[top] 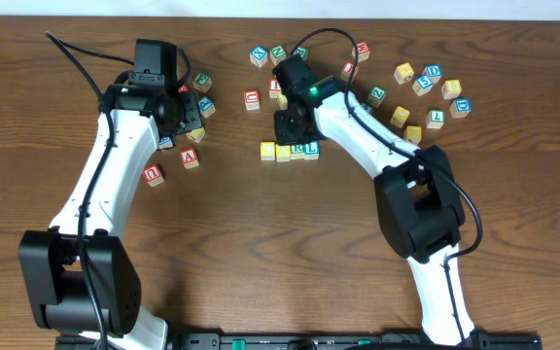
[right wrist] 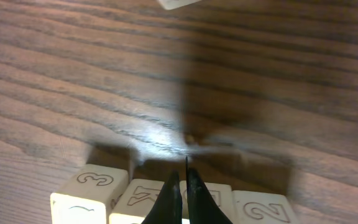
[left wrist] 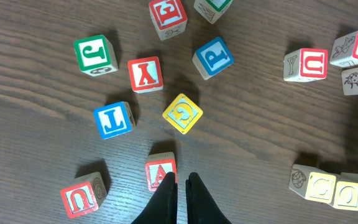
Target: Spell out CORL
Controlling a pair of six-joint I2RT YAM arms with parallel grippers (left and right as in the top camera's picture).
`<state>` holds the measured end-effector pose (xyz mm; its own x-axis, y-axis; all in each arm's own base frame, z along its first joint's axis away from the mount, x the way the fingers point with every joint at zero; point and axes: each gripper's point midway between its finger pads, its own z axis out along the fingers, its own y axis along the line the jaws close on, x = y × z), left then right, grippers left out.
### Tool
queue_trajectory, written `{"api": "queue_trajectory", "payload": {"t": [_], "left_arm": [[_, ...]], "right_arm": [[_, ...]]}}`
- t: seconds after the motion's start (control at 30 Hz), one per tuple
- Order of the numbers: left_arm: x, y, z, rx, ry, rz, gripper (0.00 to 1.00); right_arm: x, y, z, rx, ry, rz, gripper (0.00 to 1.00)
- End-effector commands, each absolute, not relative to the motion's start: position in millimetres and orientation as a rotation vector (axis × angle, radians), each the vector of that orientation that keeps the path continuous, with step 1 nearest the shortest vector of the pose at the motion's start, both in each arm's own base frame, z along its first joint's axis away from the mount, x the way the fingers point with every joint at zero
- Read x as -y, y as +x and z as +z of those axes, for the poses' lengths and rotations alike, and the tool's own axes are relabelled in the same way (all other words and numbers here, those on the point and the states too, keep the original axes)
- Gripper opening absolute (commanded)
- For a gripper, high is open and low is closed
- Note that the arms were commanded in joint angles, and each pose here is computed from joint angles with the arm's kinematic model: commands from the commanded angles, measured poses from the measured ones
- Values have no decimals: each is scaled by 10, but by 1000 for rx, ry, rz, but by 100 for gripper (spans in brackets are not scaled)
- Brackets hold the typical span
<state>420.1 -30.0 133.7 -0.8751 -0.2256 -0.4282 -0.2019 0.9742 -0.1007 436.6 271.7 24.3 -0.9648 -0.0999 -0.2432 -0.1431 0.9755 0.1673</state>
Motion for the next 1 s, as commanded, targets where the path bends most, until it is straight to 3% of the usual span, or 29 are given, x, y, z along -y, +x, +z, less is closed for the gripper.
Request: {"api": "queue_trajectory", "payload": {"t": [0.0,0.7,0.97], "left_arm": [[264,4174,1357,-2665,-325,-55,8],[264,4174,1357,-2665,-325,-55,8],[347,4170,1351,-2670,-300,-66,8]], "right_arm": [[-2705,4339,237,-2889,-158,229,1],[-2473,4536,348,-2869,-60,210,1],[-2336,4411,291,-2937,-42,164,1]]}}
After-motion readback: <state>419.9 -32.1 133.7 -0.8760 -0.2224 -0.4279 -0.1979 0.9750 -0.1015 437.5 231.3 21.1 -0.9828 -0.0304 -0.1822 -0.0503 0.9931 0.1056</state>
